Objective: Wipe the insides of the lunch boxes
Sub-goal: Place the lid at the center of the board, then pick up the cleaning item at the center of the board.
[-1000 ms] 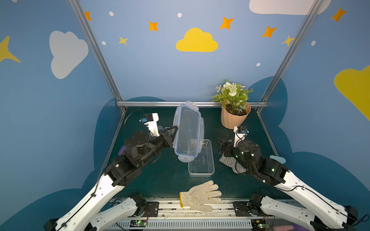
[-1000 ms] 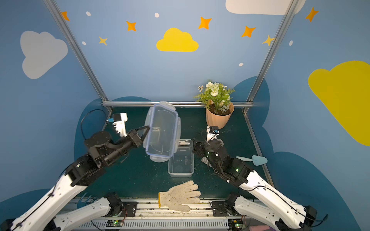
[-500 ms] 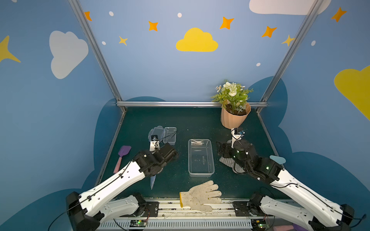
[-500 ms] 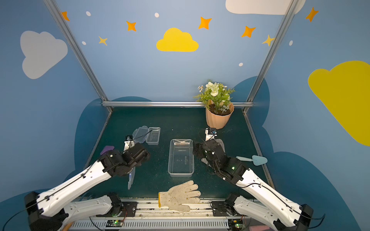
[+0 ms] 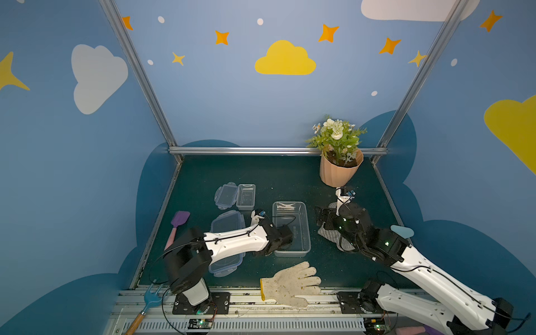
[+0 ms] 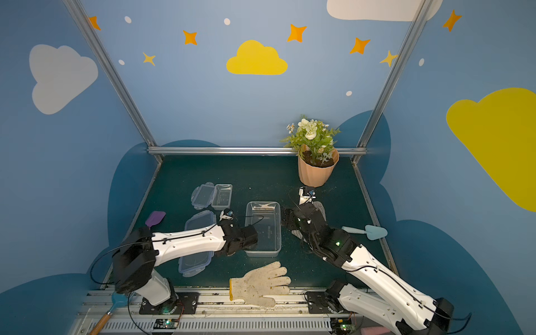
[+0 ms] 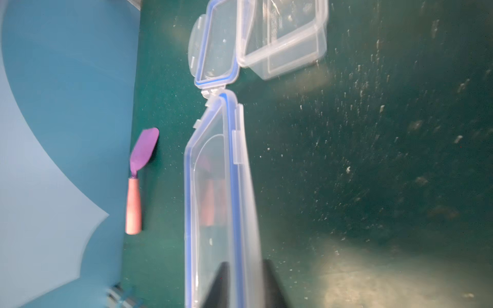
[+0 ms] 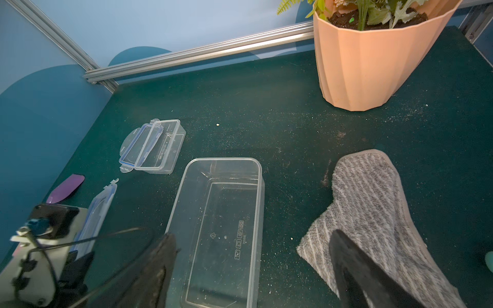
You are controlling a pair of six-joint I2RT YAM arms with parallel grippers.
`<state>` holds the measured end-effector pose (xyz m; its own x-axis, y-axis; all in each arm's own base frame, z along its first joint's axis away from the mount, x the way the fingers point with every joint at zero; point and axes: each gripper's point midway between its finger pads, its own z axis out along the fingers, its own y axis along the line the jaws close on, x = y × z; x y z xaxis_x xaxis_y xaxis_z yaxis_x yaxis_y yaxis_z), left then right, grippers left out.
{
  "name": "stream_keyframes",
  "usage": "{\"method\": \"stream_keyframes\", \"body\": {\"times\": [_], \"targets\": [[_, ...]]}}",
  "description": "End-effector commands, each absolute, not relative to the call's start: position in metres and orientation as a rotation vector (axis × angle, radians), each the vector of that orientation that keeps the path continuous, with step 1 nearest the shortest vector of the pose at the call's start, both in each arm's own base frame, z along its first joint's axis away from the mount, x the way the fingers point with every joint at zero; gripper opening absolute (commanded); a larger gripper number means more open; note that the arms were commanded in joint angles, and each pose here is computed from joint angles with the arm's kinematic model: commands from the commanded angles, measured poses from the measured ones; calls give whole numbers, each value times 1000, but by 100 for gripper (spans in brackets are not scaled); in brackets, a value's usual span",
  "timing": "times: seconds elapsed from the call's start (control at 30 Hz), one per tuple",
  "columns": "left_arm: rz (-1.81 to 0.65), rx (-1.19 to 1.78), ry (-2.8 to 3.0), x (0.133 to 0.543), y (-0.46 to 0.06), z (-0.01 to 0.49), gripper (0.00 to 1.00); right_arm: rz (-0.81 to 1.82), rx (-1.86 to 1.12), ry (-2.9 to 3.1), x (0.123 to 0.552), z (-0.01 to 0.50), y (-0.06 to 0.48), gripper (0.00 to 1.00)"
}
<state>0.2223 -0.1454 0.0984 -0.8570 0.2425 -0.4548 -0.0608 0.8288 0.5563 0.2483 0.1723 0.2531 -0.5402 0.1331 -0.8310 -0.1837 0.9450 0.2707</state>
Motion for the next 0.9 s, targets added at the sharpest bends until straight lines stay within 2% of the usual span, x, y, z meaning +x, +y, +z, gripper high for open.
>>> {"method": "stream_keyframes", "body": {"times": [0.0, 0.03, 0.07, 0.23, 0.33, 0.43, 0.6, 0.67, 0.87], "targets": [[775, 105, 2503, 218, -150, 97, 60, 410, -20, 2111, 247, 250, 169, 88], [768, 103, 2499, 218, -152, 98, 73, 406, -19, 2114, 247, 249, 168, 88], [753, 97, 2492, 219, -154, 101, 79, 407, -18, 2119, 247, 248, 168, 88], [651, 67, 2415, 233, -164, 137, 97, 373, 0, 2223, 252, 227, 158, 91], [520, 40, 2376, 243, -172, 166, 99, 314, 45, 2329, 256, 205, 141, 93], [268, -2, 2372, 249, -183, 187, 100, 300, 138, 2473, 261, 170, 120, 94], [-431, -127, 2284, 265, -211, 203, 100, 241, 310, 2692, 264, 108, 93, 94], [-625, -181, 2239, 269, -211, 205, 100, 219, 327, 2724, 268, 94, 91, 94], [-844, -220, 2292, 280, -224, 183, 100, 65, 413, 2835, 276, 51, 71, 94]]}}
